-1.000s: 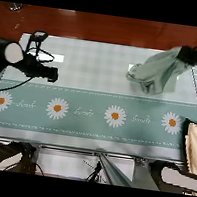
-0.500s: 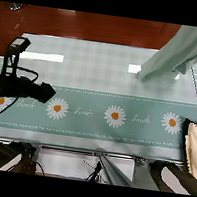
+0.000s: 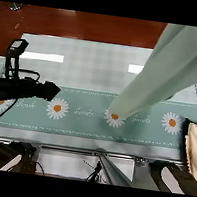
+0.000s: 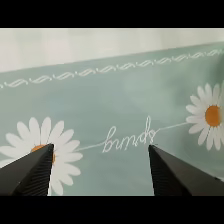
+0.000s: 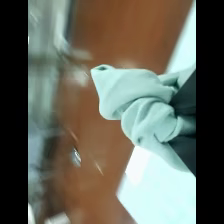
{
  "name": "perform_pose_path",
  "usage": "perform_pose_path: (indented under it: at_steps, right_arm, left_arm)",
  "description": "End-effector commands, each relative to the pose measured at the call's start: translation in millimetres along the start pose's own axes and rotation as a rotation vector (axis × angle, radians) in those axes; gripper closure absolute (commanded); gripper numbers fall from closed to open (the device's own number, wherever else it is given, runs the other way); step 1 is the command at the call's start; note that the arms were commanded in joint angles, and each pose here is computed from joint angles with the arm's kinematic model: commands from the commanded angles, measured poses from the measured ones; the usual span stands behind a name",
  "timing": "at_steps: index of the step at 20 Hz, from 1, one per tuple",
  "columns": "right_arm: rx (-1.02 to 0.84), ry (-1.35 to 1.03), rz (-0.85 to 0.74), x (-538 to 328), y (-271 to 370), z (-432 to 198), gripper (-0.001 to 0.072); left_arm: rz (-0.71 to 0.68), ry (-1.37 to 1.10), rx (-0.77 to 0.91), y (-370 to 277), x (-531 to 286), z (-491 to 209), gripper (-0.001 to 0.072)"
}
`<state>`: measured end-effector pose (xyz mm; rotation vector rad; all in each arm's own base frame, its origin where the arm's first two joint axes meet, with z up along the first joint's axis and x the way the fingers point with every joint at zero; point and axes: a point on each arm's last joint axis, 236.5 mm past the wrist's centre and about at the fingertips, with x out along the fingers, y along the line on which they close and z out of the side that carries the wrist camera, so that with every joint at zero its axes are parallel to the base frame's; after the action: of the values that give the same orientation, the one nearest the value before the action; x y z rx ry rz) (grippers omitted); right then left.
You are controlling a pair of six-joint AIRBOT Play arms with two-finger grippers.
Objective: Fold the shirts.
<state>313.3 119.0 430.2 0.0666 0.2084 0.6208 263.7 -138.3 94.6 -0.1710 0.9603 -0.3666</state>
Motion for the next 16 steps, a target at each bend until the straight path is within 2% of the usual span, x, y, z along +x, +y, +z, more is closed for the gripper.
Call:
perform_pose_path:
  at_steps: [1, 4, 9, 11, 13, 14, 15, 16]
  right_arm:
    - [0.086, 0.174, 0.217, 39.5, 45.1, -66.8, 0.0686]
    - [0.151, 0.389, 0.356, 100.5, 103.2, -169.7, 0.0685]
    - [0.327, 0.756, 0.378, 174.3, 172.4, -347.6, 0.0685]
    - [0.380, 0.846, 0.431, 187.4, 205.2, -391.7, 0.0685]
    - [0.452, 0.902, 0.410, 198.6, 213.3, -421.9, 0.0662]
    - [0.492, 0.903, 0.404, 203.2, 211.7, -424.2, 0.0351]
    - [0.503, 0.889, 0.395, 207.3, 202.1, -417.8, 0.0082]
    - [0.511, 0.876, 0.393, 209.2, 186.9, -403.3, 0.0091]
  left_arm:
    - [-0.009, -0.045, -0.008, -1.8, 0.4, 9.9, 0.0005]
    - [-0.009, -0.045, -0.007, -1.7, 0.4, 9.9, 0.0005]
    - [-0.004, -0.043, -0.006, -0.4, 0.8, 9.4, 0.0005]
    - [-0.005, -0.043, -0.006, -0.5, 0.8, 9.3, 0.0006]
    - [-0.005, -0.042, -0.007, -0.7, 0.9, 9.1, 0.0005]
    - [-0.005, -0.038, -0.007, -0.6, 0.9, 8.2, 0.0006]
    - [-0.004, -0.034, -0.007, -0.4, 0.9, 7.1, 0.0005]
    - [-0.004, -0.026, -0.007, -0.3, 1.0, 5.3, 0.0006]
